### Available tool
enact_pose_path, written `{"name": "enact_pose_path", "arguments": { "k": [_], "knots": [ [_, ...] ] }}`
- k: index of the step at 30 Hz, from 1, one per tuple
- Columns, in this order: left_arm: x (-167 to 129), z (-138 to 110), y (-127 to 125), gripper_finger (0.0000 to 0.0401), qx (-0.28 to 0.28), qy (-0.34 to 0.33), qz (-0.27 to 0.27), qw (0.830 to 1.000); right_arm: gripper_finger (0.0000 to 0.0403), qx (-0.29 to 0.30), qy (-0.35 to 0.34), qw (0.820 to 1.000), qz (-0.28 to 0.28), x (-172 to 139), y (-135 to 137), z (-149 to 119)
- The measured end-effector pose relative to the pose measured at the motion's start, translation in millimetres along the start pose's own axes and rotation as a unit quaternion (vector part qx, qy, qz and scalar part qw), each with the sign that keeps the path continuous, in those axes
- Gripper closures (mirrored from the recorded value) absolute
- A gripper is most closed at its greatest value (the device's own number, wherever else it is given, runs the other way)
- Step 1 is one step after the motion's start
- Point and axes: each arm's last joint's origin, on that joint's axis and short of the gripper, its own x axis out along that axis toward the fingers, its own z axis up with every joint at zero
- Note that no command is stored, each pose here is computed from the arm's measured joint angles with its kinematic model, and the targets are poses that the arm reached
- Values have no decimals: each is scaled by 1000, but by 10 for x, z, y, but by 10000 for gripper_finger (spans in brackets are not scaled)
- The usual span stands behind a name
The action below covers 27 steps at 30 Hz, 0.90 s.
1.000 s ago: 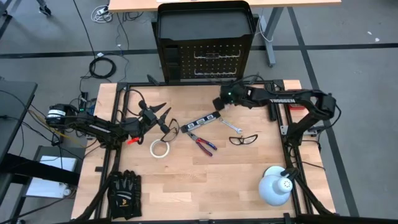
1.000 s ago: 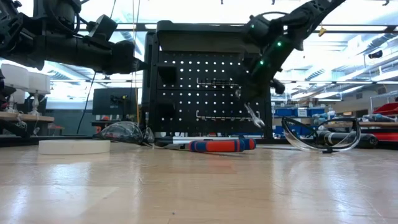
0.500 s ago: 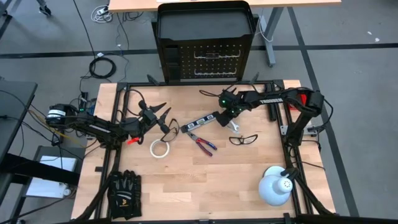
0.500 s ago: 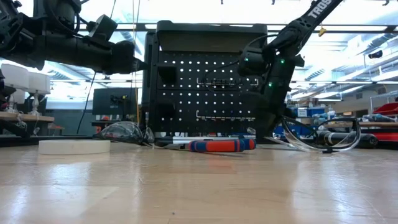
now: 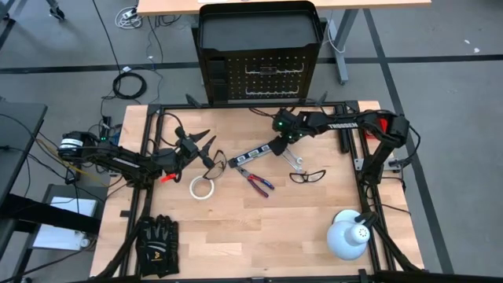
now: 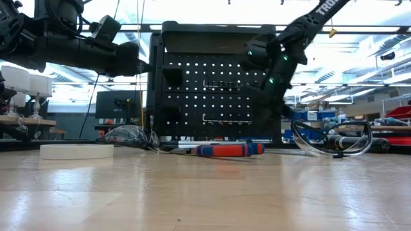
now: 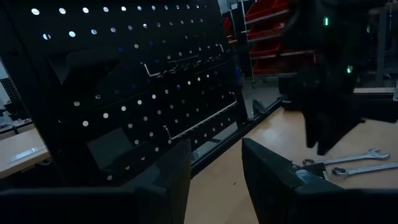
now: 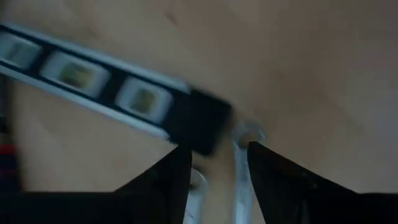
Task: Hang tools onto peg board
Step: Unhang the utility knife blades from the peg board
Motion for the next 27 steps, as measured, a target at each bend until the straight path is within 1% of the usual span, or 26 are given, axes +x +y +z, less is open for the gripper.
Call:
{"name": "enact_pose_path", "arguments": {
  "k": [2, 3, 5, 6, 7, 8, 10, 11, 13, 14, 15, 16, 18, 19, 23, 27],
  "knots": [
    [0, 0, 0, 257, 0, 0, 0, 1000, 234, -28, -31, 999, 9, -69, 84, 119],
    [0, 0, 0, 257, 0, 0, 0, 1000, 234, -51, -57, 997, 6, -113, 137, 193],
    [0, 0, 0, 257, 0, 0, 0, 1000, 235, -127, -108, 986, -28, -210, 255, 319],
    [0, 0, 0, 257, 0, 0, 0, 1000, 235, -178, -133, 973, -57, -261, 317, 374],
    [0, 0, 0, 257, 0, 0, 0, 1000, 235, -229, -153, 957, -86, -309, 378, 417],
    [0, 0, 0, 257, 0, 0, 0, 1000, 235, -274, -174, 938, -120, -360, 440, 464],
    [0, 0, 0, 257, 0, 0, 0, 1000, 236, -336, -215, 896, -194, -446, 526, 549],
    [0, 0, 0, 257, 0, 0, 0, 1000, 236, -352, -235, 875, -234, -481, 547, 589],
    [0, 0, 0, 257, 2, 0, 0, 1000, 235, -352, -272, 840, -311, -559, 551, 686],
    [0, -1, 0, 257, 3, 0, -1, 1000, 234, -351, -289, 826, -334, -599, 543, 739],
    [0, -1, -1, 257, 3, 0, -1, 1000, 232, -355, -302, 814, -346, -636, 530, 787],
    [-1, -4, 0, 257, 4, 1, -1, 1000, 229, -360, -308, 807, -352, -657, 507, 821],
    [-7, -16, 3, 257, 6, 2, -2, 1000, 218, -371, -312, 801, -351, -665, 441, 873],
    [-11, -24, 5, 257, 6, 3, -3, 1000, 210, -373, -311, 800, -351, -663, 406, 890],
    [-30, -61, 15, 257, 11, 8, -3, 1000, 165, -371, -300, 805, -354, -652, 263, 941],
    [-40, -80, 21, 257, 14, 11, -3, 1000, 113, -366, -300, 807, -353, -653, 179, 976]
  ]
}}
